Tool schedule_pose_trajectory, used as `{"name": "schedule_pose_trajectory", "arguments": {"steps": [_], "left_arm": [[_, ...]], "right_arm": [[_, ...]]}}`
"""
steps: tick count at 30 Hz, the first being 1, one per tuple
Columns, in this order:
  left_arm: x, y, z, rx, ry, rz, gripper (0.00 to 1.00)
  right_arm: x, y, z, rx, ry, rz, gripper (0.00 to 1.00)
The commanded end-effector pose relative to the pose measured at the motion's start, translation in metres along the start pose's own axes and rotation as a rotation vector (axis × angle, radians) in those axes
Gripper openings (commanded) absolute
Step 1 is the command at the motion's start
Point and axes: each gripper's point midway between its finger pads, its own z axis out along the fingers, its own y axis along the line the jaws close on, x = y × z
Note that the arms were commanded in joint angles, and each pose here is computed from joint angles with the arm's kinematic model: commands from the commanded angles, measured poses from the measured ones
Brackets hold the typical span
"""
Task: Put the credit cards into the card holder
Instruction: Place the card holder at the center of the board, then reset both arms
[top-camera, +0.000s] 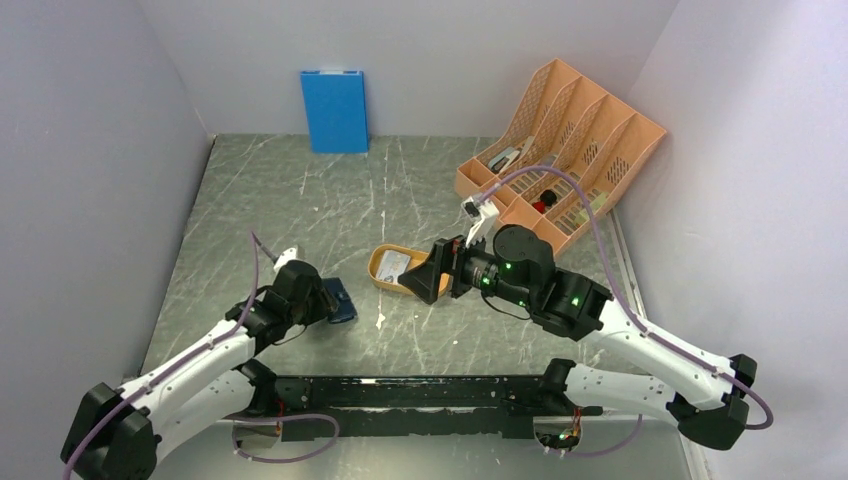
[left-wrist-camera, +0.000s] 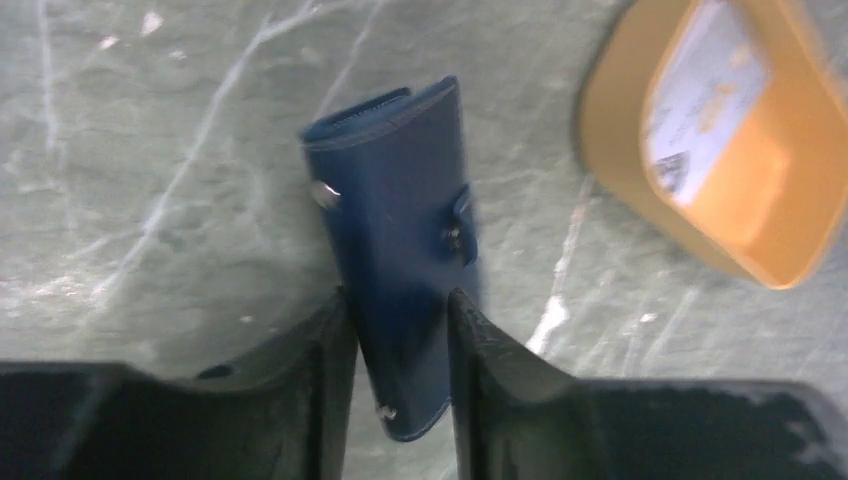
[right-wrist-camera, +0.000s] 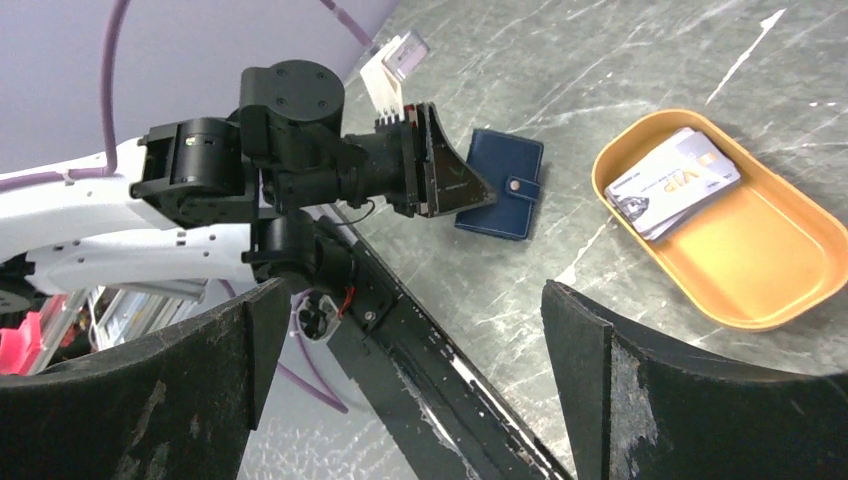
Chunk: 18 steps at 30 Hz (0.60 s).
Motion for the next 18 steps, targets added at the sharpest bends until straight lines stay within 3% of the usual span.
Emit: {"name": "schedule_pose_trajectory", "arguments": {"steps": [1,4,11,18], "left_arm": [[0.023,0.028,0.0,-0.093,0.1,-0.025,0.55],[0.014,0.023,-0.006,-0.082,0.074,-0.037,0.95],[-0.011,-0.004,-0.031,-0.024,0.046,-0.016,0.97],[-0.05,-0.032,-0.074,0.053,-0.05,0.032,0.97]], "right_arm": [[-0.015,-0.011,-0.007,0.073,-0.062,0.004,1.0],[-0.018,-0.023,-0.008,0.16,-0.065,0.026,1.0],[-0.027,-0.051,-0.01,0.336,-0.12,0.092,1.0],[-0.033,-0.064,-0.018,0.402,-0.176,0.097,1.0]]}}
